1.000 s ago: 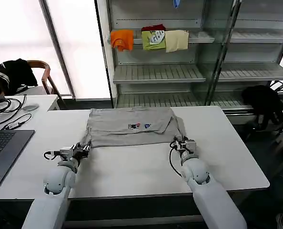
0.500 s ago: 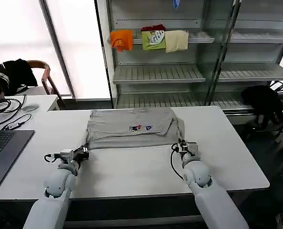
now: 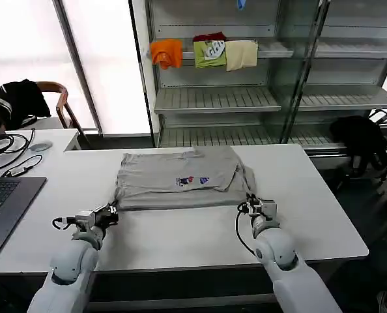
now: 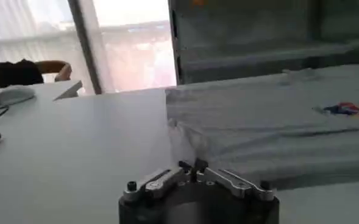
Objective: Fold and organize the clothes.
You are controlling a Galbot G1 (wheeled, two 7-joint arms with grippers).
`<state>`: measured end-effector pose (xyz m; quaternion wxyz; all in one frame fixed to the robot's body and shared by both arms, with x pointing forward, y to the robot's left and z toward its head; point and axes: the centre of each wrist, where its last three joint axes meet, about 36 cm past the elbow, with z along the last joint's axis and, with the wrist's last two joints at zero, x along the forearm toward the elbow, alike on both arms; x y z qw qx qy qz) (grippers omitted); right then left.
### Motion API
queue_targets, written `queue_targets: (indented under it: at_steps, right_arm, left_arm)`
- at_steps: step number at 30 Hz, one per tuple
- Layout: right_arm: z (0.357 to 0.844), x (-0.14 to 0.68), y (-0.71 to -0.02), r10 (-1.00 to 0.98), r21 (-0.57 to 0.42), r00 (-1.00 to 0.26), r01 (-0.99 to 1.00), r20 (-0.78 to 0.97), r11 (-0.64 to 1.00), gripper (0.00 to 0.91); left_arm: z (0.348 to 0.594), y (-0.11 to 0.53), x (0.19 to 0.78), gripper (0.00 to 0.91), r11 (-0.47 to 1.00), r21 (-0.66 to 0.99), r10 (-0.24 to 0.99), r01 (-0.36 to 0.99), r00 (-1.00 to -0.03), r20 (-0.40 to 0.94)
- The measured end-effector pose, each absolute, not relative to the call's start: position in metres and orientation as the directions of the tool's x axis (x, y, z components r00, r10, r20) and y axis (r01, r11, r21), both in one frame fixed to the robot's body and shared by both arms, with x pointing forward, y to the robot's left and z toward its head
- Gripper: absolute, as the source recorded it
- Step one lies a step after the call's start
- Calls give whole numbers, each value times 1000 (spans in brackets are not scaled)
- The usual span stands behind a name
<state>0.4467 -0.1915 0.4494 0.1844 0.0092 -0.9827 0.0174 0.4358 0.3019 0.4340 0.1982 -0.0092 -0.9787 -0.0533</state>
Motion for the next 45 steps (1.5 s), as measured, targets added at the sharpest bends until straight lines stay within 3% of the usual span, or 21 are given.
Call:
queue_targets:
  at_steps: [14,24,25,26,27,28,29,45]
  right_arm:
    - [458,372,-194,-10,-30,-933,-22,359,999,0]
    - [452,328,-202,17,-42,-917,0,398,999,0]
    - [451,325,-202,19,-43,-915,2,404,999,836]
    - [450,322,-202,22,-44,-912,4,410,999,907]
    - [449,319,-202,24,-44,-909,6,416,999,907]
    - [447,316,-203,26,-46,-907,7,421,999,907]
    - [446,314,-203,29,-46,-905,10,425,999,907]
    - [468,292,-214,57,-41,-915,44,399,998,907]
  left_arm:
    - [459,285,358,20,992,93,47,86,-933,358]
    - [459,275,318,20,991,83,64,104,-920,388]
    - [459,275,315,20,991,83,65,105,-918,391]
    - [458,274,312,20,991,80,68,108,-916,395]
    - [458,273,310,91,991,79,69,109,-915,398]
    - [458,272,307,343,991,79,69,110,-914,400]
    - [458,271,305,907,991,78,69,110,-912,404]
    - [468,262,279,907,991,63,80,117,-905,417]
